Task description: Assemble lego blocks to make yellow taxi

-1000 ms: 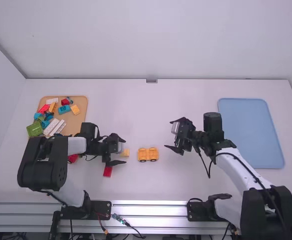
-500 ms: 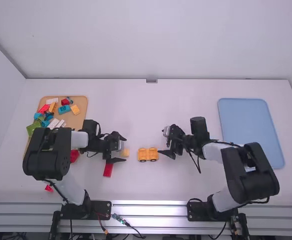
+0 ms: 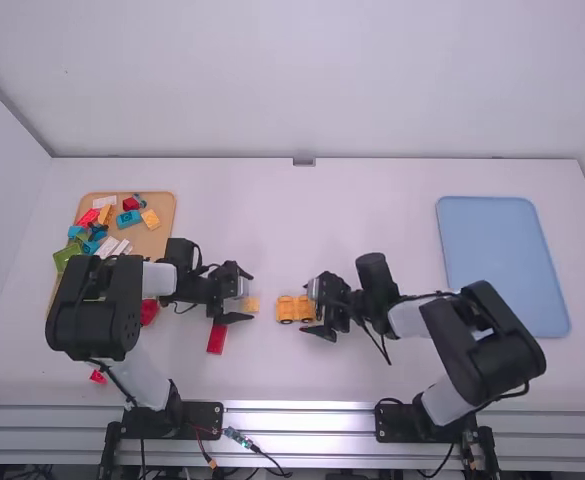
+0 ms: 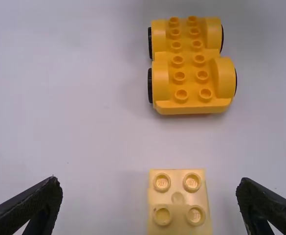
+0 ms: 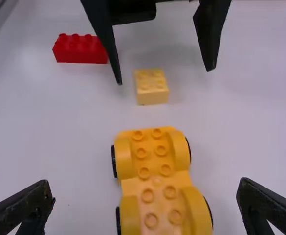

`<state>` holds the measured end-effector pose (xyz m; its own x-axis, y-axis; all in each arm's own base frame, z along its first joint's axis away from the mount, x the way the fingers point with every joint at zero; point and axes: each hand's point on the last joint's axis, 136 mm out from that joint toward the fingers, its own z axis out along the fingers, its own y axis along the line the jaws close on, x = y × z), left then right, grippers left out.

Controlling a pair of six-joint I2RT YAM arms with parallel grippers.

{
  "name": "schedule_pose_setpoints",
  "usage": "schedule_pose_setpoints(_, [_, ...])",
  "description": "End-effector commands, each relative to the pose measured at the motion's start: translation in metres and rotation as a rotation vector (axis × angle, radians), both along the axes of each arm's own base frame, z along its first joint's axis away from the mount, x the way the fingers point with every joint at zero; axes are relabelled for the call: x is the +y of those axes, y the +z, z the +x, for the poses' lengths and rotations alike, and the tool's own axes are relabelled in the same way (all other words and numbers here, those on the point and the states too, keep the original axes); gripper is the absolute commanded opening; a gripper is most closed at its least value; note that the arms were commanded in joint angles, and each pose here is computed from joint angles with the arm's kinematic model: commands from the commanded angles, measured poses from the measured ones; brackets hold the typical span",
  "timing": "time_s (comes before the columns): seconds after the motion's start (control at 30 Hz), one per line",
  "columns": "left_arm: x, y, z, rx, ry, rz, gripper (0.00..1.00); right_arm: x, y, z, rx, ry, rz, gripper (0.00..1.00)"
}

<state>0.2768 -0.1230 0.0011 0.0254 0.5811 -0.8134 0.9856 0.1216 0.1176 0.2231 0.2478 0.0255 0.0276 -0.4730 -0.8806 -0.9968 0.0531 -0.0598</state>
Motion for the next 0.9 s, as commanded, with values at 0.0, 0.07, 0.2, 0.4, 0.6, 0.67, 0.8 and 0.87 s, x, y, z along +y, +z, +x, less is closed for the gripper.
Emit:
schedule_pose_setpoints(0.0, [-0.003, 0.002, -0.005, 0.030, 0.004, -0.039, 0.94, -0.002, -0.004, -0.010, 0.005, -0.028, 0.002, 0.99])
schedule_pose_setpoints(0.07, [-0.004, 0.003, -0.006, 0.036, 0.003, -0.049, 0.94, 0.000, 0.000, -0.014, -0.038, -0.022, 0.034, 0.99])
schedule_pose_setpoints(0.2, [-0.005, 0.003, -0.006, 0.072, 0.023, -0.054, 0.94, -0.001, -0.001, -0.008, -0.036, -0.040, 0.036, 0.99])
schedule_pose_setpoints(0.4, [-0.006, -0.001, -0.010, 0.066, 0.016, -0.042, 0.97, 0.010, -0.018, 0.012, 0.018, -0.034, 0.002, 0.99])
schedule_pose_setpoints(0.6, [-0.006, -0.006, -0.014, 0.055, 0.017, -0.035, 0.95, 0.017, -0.036, 0.015, 0.076, -0.005, 0.000, 0.99])
schedule_pose_setpoints(0.67, [-0.006, -0.006, -0.014, 0.054, 0.017, -0.035, 0.89, 0.019, -0.037, 0.012, 0.091, 0.014, 0.013, 0.99])
schedule_pose_setpoints(0.8, [-0.006, -0.006, -0.014, 0.051, 0.017, -0.034, 0.78, 0.019, -0.039, 0.010, 0.088, 0.026, 0.012, 0.99])
schedule_pose_setpoints(0.87, [-0.006, -0.007, -0.014, 0.052, 0.018, -0.034, 0.69, 0.019, -0.040, 0.009, 0.094, 0.025, 0.009, 0.99])
